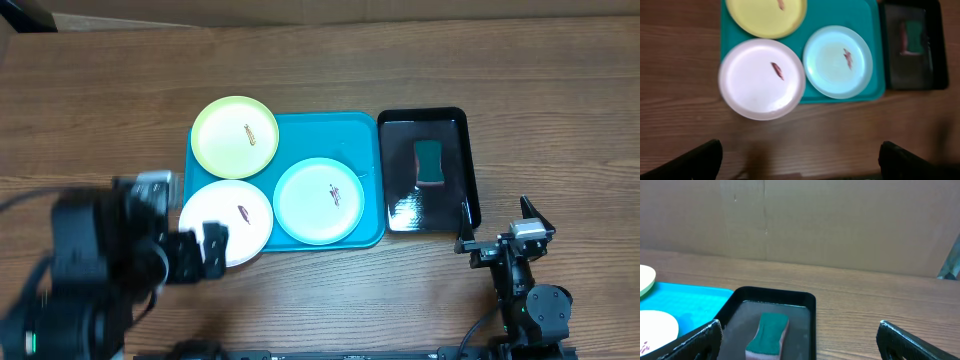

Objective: Clean dirty plates on tray and stack at the side
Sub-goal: 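Move the left gripper over the light blue plate on the teal tray, then lower the left gripper and pinch the light blue plate's left rim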

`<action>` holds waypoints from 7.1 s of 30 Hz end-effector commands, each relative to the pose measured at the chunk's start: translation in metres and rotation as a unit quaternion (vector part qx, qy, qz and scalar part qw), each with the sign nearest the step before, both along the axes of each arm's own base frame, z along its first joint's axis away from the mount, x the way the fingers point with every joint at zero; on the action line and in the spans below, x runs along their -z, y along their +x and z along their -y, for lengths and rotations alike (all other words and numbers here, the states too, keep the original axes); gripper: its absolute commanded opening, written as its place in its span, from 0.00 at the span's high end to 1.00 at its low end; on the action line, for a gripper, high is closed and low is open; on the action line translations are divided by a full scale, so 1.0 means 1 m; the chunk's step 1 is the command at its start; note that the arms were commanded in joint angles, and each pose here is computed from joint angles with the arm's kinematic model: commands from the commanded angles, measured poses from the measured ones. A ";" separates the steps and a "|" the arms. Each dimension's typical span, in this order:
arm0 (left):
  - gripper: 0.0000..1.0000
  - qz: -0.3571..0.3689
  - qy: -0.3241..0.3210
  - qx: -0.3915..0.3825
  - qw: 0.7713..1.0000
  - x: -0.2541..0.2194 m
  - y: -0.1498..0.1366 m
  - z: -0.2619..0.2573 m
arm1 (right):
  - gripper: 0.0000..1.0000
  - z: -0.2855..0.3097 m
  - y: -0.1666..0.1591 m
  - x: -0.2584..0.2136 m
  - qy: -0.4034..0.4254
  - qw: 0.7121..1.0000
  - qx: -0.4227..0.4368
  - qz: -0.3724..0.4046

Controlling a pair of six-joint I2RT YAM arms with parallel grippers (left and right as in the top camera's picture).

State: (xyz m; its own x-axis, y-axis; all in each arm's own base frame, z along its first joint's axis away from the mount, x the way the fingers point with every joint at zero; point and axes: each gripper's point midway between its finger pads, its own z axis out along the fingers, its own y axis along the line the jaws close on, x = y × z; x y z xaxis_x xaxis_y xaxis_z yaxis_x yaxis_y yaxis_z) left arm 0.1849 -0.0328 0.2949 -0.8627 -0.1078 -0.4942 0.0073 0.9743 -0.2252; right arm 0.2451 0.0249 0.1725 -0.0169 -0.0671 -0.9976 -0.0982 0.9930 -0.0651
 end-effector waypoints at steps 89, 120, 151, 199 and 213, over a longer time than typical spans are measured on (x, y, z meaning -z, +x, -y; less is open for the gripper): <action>0.31 -0.153 0.049 0.011 0.987 0.142 0.071 0.109 | 0.00 0.003 0.000 0.002 0.003 1.000 0.008 0.001; 0.19 -0.140 0.073 -0.002 0.988 0.166 0.102 0.114 | 0.00 0.003 0.000 0.002 0.002 1.000 0.008 0.001; 0.11 -0.131 0.088 -0.009 0.987 0.166 0.105 0.109 | 0.00 0.003 0.000 0.002 0.002 1.000 0.008 0.001; 0.08 -0.130 0.090 -0.065 0.985 0.165 0.119 0.075 | 0.00 0.003 0.000 0.002 0.002 1.000 0.008 0.001; 0.40 -0.119 0.091 -0.052 0.987 0.172 0.125 0.078 | 0.00 0.003 0.000 0.002 0.002 1.000 0.008 0.001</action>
